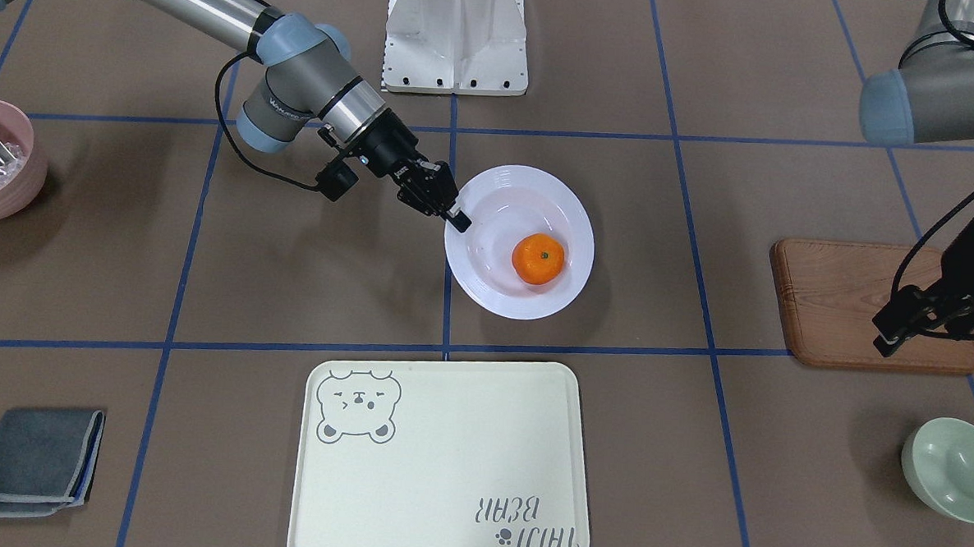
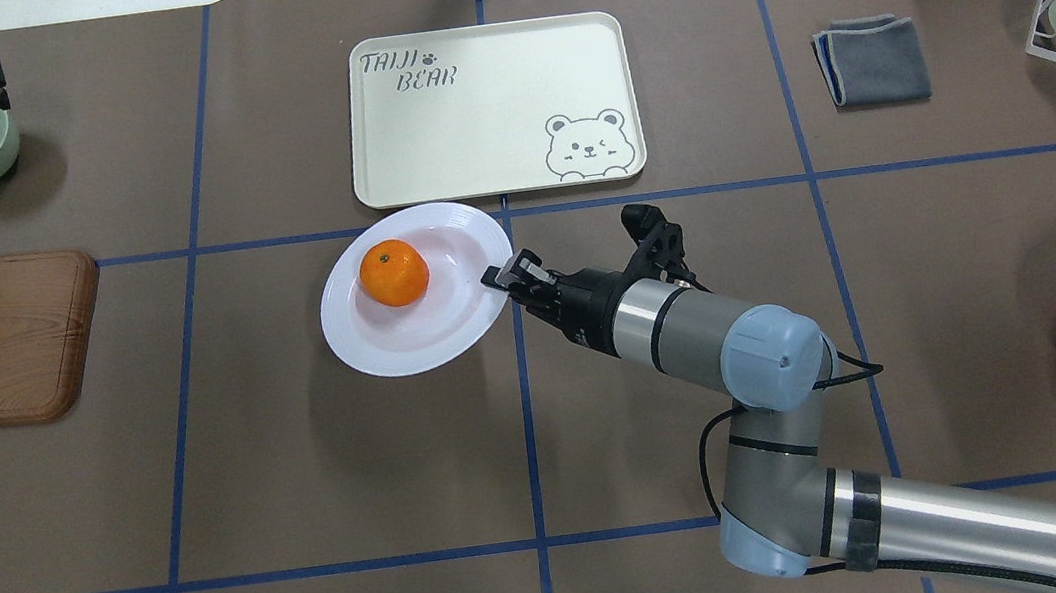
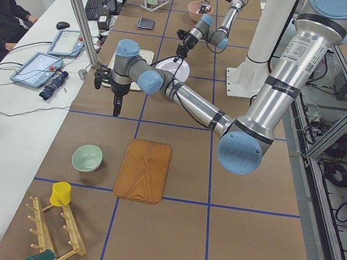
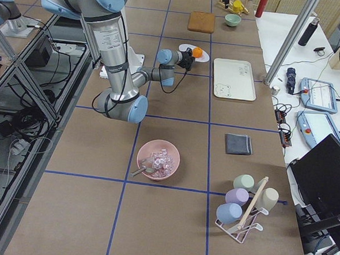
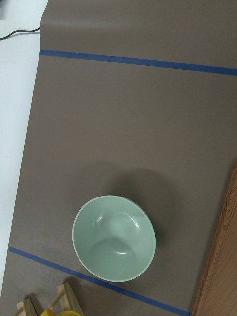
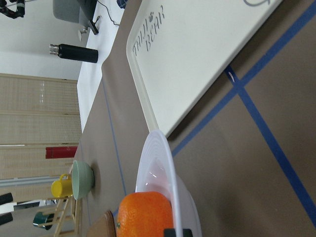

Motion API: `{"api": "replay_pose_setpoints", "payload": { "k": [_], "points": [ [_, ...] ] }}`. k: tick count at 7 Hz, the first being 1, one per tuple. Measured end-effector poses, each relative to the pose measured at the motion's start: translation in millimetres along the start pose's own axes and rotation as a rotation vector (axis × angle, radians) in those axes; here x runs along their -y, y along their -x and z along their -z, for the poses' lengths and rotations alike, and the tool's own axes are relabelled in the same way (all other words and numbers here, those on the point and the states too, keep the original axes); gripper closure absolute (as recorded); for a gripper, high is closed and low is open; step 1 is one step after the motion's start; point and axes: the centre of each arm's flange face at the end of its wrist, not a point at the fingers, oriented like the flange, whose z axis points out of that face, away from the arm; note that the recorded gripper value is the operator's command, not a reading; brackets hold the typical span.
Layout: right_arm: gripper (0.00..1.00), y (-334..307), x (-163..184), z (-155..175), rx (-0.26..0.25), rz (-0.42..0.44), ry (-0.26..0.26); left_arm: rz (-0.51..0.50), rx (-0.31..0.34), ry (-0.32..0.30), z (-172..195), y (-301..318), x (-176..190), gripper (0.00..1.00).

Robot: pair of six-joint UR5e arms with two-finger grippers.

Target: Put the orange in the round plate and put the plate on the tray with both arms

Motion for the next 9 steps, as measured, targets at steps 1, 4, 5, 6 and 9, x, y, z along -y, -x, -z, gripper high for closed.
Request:
{"api": "replay_pose_setpoints", "payload": {
  "k": [1, 4, 5, 6, 9],
  "points": [
    [1.00, 14.4, 21.7, -8.2, 0.022, -0.053, -0.063, 0.000, 0.000, 0.000, -0.1, 0.0, -0.1, 0.02],
    [1.00, 45.4, 96.5, -68.7, -0.029, -0.148, -0.248, -0.001, 0.000, 0.002, -0.6, -1.2, -0.4, 0.02],
    [1.00, 44.9, 115.9, -89.3, -0.060, -0.145, -0.293, -0.001, 0.001, 0.004, -1.9, -1.4, -0.9, 0.02],
    [1.00, 39.6, 131.0, -101.6, -0.086, -0.141, -0.325, 0.000, 0.004, 0.007, -3.9, -0.9, -1.2, 0.02],
    [0.96, 21.4, 153.3, -112.4, -0.132, -0.133, -0.369, 0.005, 0.022, 0.005, -10.5, 2.9, 0.2, 0.02]
  ]
}}
